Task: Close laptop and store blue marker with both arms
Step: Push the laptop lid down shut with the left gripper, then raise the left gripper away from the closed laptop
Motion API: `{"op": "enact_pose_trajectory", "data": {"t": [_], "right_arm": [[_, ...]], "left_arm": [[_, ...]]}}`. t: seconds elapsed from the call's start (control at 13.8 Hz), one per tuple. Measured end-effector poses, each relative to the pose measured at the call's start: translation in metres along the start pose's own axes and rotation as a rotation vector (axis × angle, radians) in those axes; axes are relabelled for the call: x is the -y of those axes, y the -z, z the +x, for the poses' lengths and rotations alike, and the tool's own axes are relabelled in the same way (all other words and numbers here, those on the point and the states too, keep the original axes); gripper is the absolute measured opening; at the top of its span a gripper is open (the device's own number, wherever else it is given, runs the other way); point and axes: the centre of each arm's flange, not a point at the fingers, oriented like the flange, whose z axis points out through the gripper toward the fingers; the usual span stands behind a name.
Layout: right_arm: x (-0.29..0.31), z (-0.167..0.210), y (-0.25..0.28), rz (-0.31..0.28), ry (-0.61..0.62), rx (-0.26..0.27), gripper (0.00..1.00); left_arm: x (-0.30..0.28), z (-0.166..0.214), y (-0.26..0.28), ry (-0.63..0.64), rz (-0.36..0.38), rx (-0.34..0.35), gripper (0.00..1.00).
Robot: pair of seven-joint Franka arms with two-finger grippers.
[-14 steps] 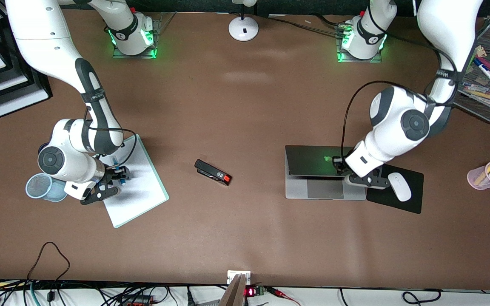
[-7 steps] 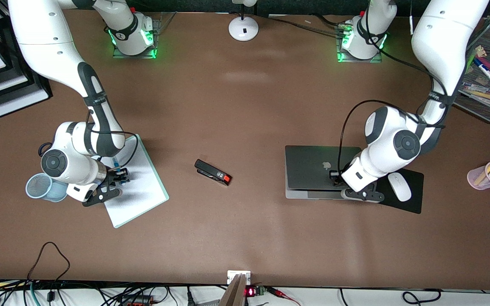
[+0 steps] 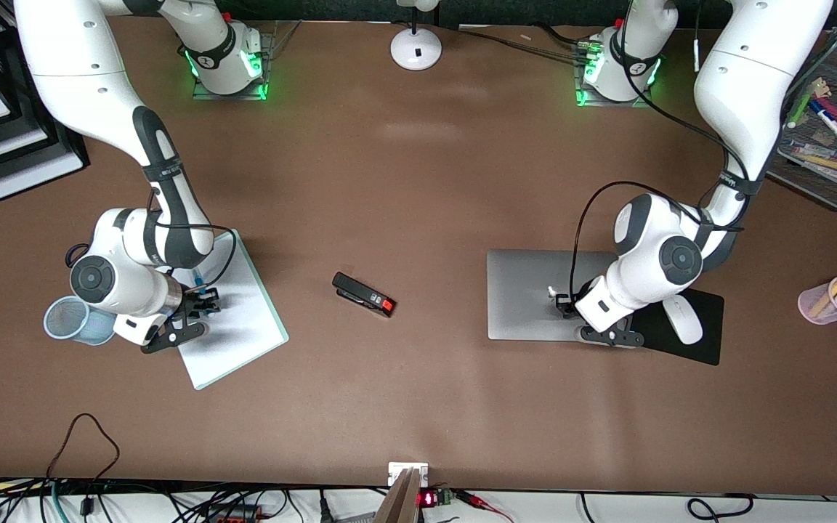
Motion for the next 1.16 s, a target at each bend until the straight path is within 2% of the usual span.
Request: {"op": "enact_pose_trajectory", "data": {"t": [0.15,0.36,0.65,0.8,1.16], "right_arm": [[0.000,0.000,-0.003,0.001,0.000,0.005,0.46],[0.000,0.000,-0.005,0.001,0.001,0.007,0.38],[0.003,0.006,0.001,-0.003,0.007,-0.008,0.30],[0.003,0.008,0.003,-0.004,0.009,-0.014,0.30],[0.004,0.008,0.002,-0.004,0.009,-0.012,0.29]], "left_arm": [[0.001,-0.001,-0.005,0.001,-0.001,0.008,0.01],[0.000,0.000,-0.004,-0.002,-0.002,0.004,0.01],[0.007,0.013,0.024,-0.052,0.003,-0.030,0.01],[0.022,0.016,0.059,-0.076,0.023,0.000,0.02],[0.054,0.015,0.182,-0.148,0.067,0.145,0.04]]}}
